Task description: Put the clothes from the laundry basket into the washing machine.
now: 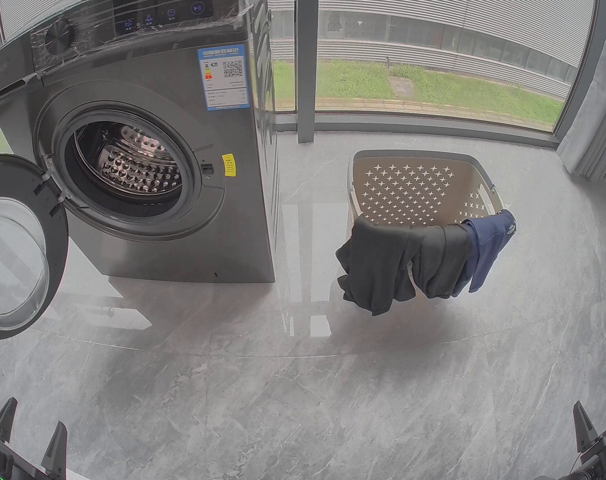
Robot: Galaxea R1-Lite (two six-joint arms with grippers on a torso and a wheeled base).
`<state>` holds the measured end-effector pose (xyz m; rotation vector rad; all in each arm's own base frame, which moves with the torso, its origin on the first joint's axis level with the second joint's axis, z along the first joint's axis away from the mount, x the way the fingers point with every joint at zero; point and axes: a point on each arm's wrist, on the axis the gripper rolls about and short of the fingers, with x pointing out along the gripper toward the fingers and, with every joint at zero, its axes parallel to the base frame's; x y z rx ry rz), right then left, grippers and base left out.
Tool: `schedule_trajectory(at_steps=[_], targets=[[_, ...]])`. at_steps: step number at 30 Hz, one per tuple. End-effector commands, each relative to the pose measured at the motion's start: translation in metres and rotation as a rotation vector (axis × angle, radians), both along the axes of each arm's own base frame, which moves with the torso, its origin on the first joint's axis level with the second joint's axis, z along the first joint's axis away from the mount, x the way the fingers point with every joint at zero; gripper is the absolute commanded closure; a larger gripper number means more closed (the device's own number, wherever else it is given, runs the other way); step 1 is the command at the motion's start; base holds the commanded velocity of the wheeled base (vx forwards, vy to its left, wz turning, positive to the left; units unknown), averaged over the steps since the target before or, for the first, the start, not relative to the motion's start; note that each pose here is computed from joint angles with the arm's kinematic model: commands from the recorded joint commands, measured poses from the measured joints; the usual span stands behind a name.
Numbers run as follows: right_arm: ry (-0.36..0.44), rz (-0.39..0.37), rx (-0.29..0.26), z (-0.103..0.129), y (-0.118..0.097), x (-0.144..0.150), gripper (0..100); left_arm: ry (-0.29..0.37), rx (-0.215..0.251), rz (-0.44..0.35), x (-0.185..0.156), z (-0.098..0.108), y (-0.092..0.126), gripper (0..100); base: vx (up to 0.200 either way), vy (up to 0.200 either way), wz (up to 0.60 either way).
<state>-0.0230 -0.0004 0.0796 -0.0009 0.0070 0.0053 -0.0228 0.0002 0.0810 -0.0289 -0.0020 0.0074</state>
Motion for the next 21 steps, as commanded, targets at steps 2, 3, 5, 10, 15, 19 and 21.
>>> schedule_trajectory(at_steps=[2,3,5,10,15,19,21], targets=[[0.014,0.001,-0.001,-0.0041,0.0000,0.0010,0,0.000,-0.002,0.002,0.0000,-0.0053,0.0000,0,0.000,-0.200,0.00],[0.014,0.001,-0.001,-0.0041,0.0000,0.0010,0,-0.001,0.000,0.002,0.0000,-0.0052,0.0000,0,0.000,0.000,0.00],[0.014,0.001,-0.001,-0.0041,0.0000,0.0010,0,0.000,0.000,0.002,0.0000,-0.0053,0.0000,0,0.000,0.000,0.00],[0.014,0.001,-0.001,-0.0041,0.0000,0.0010,0,0.000,0.000,0.000,0.0000,-0.0053,0.0000,0,0.000,0.000,0.00],[0.014,0.001,-0.001,-0.0041,0.0000,0.0010,0,0.000,0.000,0.000,0.0000,-0.0053,0.0000,0,0.000,-0.160,0.00],[0.014,0.001,-0.001,-0.0041,0.0000,0.0010,0,0.000,0.000,0.000,0.0000,-0.0053,0.0000,0,0.000,-0.200,0.00],[0.014,0.001,-0.001,-0.0041,0.0000,0.0010,0,0.000,0.000,0.000,0.0000,-0.0053,0.0000,0,0.000,-0.200,0.00]])
